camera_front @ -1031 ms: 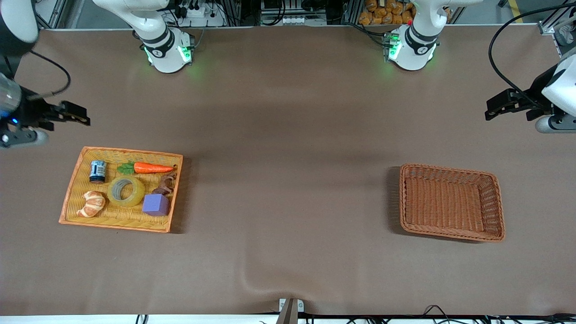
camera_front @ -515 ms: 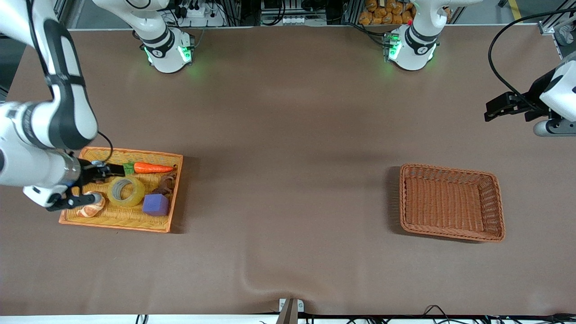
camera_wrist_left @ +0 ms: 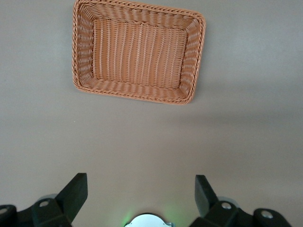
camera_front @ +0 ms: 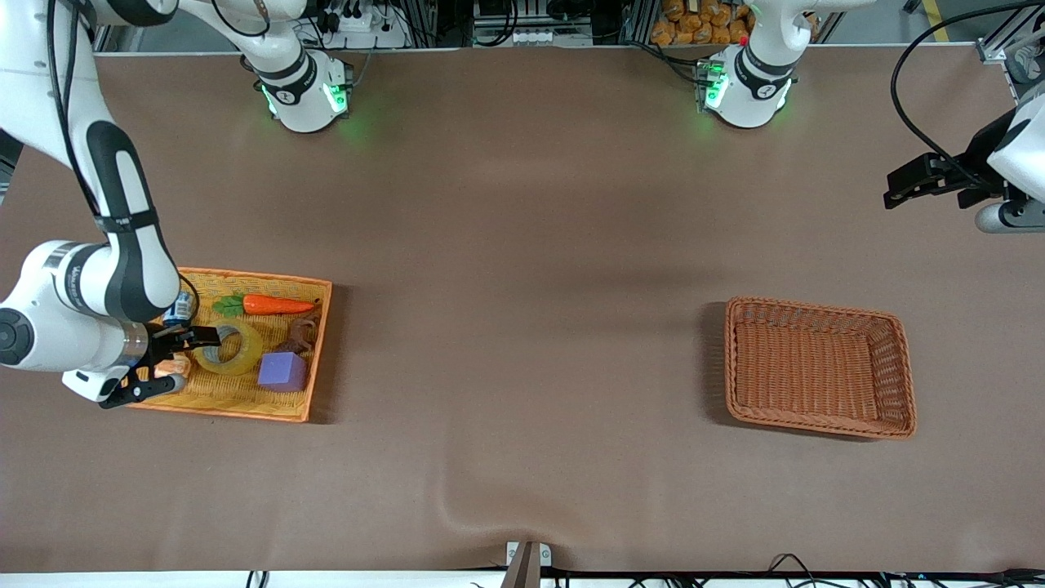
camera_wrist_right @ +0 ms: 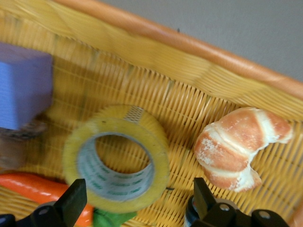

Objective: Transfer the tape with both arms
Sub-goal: 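Lower the right gripper onto the tape roll and grasp it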

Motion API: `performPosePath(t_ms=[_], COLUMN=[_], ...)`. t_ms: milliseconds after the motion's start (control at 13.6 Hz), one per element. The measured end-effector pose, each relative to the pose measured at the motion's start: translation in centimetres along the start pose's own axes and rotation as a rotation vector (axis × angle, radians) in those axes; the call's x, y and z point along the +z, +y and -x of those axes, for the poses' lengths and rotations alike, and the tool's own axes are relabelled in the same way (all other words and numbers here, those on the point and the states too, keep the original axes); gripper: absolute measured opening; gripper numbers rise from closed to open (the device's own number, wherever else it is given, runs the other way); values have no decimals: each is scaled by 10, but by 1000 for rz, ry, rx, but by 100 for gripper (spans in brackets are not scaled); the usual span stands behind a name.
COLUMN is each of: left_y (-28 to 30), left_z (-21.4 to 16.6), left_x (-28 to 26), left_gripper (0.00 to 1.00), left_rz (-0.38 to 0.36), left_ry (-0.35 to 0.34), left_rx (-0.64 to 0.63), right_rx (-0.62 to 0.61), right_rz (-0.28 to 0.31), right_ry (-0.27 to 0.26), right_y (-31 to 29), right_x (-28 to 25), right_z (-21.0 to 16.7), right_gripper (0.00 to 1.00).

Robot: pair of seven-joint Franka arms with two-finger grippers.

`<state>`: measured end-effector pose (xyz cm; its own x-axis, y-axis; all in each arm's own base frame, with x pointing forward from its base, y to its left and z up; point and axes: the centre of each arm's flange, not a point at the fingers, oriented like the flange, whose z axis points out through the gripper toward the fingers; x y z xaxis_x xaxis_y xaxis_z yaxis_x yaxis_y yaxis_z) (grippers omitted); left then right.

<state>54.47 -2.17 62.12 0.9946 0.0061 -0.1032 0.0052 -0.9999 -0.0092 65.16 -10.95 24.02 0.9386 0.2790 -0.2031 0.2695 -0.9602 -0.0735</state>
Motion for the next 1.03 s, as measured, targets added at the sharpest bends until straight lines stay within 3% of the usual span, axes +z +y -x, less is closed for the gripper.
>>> performPosePath(t_ms=[368, 589, 883, 1031], left_y=[-5, -4, -4, -4], left_z=[6, 8, 8, 8], left_x=[-12, -14, -14, -12], left_gripper=[100, 100, 100, 100], left_rz=[-12, -12, -12, -13], left_ry=[25, 30, 29, 26], left_rx=[-7, -6, -5, -5], right_rx=[-6, 1, 5, -24], right_rz=[-27, -46, -39, -20], right_ry=[-55, -98, -85, -40], right_y=[-3, -2, 2, 4], right_x=[31, 36, 28, 5], right_z=[-1, 5, 3, -8], right_gripper=[100, 70, 25, 23])
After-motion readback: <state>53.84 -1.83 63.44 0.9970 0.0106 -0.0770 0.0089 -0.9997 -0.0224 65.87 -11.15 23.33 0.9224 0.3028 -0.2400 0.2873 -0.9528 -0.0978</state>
